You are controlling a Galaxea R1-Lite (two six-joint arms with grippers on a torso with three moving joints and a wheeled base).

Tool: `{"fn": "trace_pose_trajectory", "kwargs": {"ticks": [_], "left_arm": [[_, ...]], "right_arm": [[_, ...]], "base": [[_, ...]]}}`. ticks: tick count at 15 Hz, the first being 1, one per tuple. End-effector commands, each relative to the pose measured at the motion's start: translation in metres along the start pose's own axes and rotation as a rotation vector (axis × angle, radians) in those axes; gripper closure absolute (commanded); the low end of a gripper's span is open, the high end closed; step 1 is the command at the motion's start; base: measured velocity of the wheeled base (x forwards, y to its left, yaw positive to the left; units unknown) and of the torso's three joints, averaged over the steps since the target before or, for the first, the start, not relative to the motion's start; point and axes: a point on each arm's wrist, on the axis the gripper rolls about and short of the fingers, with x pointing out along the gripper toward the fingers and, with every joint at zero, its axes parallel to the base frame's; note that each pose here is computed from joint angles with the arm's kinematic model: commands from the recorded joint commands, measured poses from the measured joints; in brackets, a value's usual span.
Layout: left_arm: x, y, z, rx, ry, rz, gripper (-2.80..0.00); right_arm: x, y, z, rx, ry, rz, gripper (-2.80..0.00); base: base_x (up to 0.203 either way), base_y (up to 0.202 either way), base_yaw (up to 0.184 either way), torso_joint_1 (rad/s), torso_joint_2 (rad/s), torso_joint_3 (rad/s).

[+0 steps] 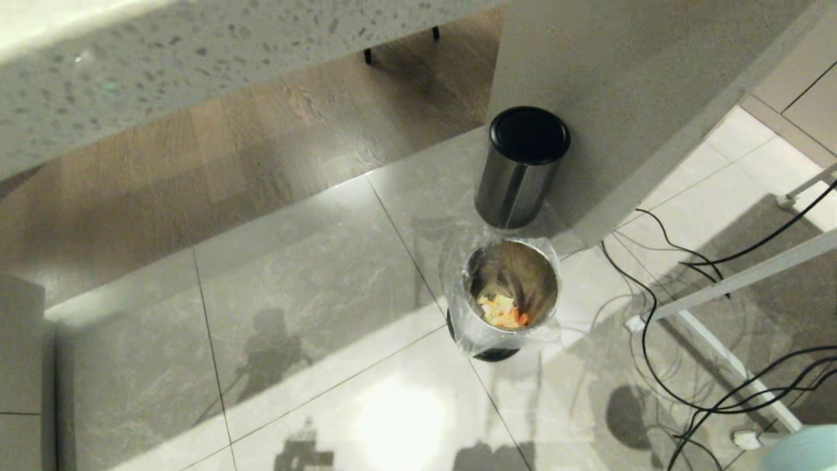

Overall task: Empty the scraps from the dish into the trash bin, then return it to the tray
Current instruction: Put the bowl back to the table

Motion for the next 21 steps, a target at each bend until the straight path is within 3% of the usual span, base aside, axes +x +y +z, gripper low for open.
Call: {"fn": "trace_pose_trajectory", "kwargs": {"ticks": [1, 21], "left_arm": [[0.0001, 0.0000, 0.0001, -0.001, 0.000, 0.001, 0.00], [0.0001, 0.0000, 0.0001, -0.004, 0.000, -0.001, 0.00]], "right_arm": [[0.0001, 0.0000, 0.0001, 0.000, 0.001, 0.001, 0.00], [0.0001, 0.0000, 0.0003, 0.000, 0.000, 0.001, 0.00]], "base": [[0.000, 0.000, 0.000, 0.006, 0.00, 0.203], [0.000, 0.000, 0.000, 0.002, 0.00, 0.202]]}}
